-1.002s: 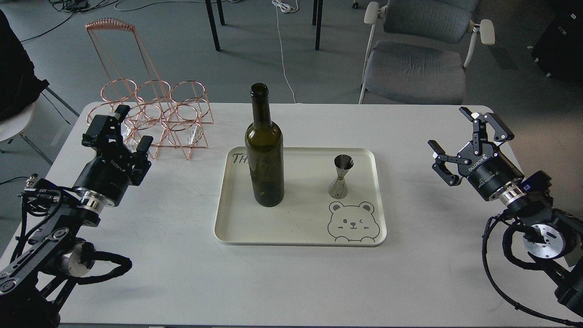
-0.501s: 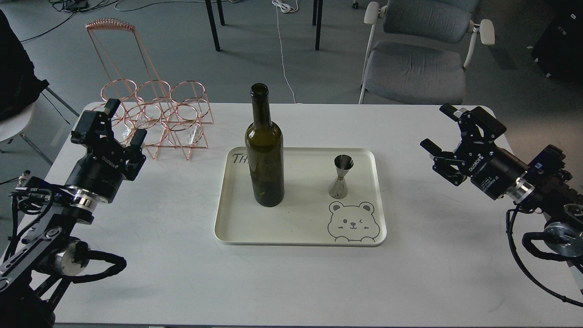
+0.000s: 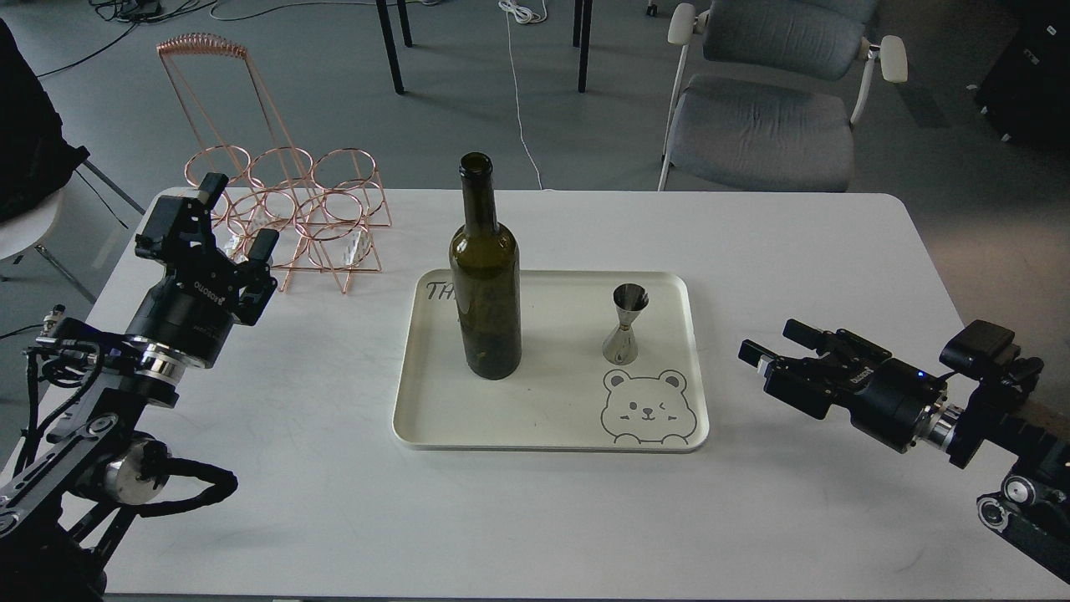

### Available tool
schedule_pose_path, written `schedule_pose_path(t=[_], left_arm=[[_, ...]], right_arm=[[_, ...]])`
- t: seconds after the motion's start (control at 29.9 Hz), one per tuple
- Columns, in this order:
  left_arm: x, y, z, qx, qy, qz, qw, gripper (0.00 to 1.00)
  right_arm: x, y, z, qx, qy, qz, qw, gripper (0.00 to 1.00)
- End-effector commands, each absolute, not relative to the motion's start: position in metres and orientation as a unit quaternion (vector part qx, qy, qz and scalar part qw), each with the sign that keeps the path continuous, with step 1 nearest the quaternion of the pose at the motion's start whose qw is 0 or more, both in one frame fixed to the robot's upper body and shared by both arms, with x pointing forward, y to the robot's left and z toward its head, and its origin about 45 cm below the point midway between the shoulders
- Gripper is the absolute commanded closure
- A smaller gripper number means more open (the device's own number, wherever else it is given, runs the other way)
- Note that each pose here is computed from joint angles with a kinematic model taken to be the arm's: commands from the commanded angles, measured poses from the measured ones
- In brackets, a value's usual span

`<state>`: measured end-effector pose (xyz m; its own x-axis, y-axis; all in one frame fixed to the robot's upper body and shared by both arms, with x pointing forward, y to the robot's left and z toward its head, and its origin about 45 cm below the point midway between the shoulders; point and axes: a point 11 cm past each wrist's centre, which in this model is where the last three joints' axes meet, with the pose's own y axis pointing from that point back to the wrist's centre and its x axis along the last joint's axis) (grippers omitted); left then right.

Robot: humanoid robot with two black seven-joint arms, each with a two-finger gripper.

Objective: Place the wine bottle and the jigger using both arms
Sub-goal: 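Lower the right gripper onto the jigger and close it around it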

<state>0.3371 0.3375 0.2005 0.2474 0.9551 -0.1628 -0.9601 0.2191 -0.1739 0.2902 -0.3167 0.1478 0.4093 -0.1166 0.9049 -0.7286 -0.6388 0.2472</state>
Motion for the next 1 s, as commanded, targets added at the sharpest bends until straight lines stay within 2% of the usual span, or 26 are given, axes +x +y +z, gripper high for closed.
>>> schedule_pose_path(t=[0.0, 0.43, 0.67, 0.7, 0.97], left_arm=[[0.337, 0.335, 0.202, -0.122, 0.01, 0.611, 0.782, 0.02], [0.337, 0.331, 0.207, -0.128, 0.006, 0.604, 0.786, 0.02], [0.337, 0.332, 0.208, -0.127, 0.004, 0.604, 0.786, 0.02], [0.337, 0.332, 0.208, -0.127, 0.004, 0.604, 0.786, 0.02], [0.337, 0.33, 0.209, -0.129, 0.005, 0.604, 0.787, 0.02]], right_arm=[[0.294, -0.294, 0.122, 0.737, -0.291, 0.526, 0.31, 0.04], [0.323, -0.226, 0.087, 0.725, -0.235, 0.572, 0.304, 0.04], [0.338, -0.203, 0.083, 0.725, -0.234, 0.573, 0.302, 0.09], [0.341, -0.202, 0.085, 0.723, -0.234, 0.575, 0.302, 0.11], [0.348, -0.187, 0.087, 0.723, -0.226, 0.582, 0.296, 0.41]])
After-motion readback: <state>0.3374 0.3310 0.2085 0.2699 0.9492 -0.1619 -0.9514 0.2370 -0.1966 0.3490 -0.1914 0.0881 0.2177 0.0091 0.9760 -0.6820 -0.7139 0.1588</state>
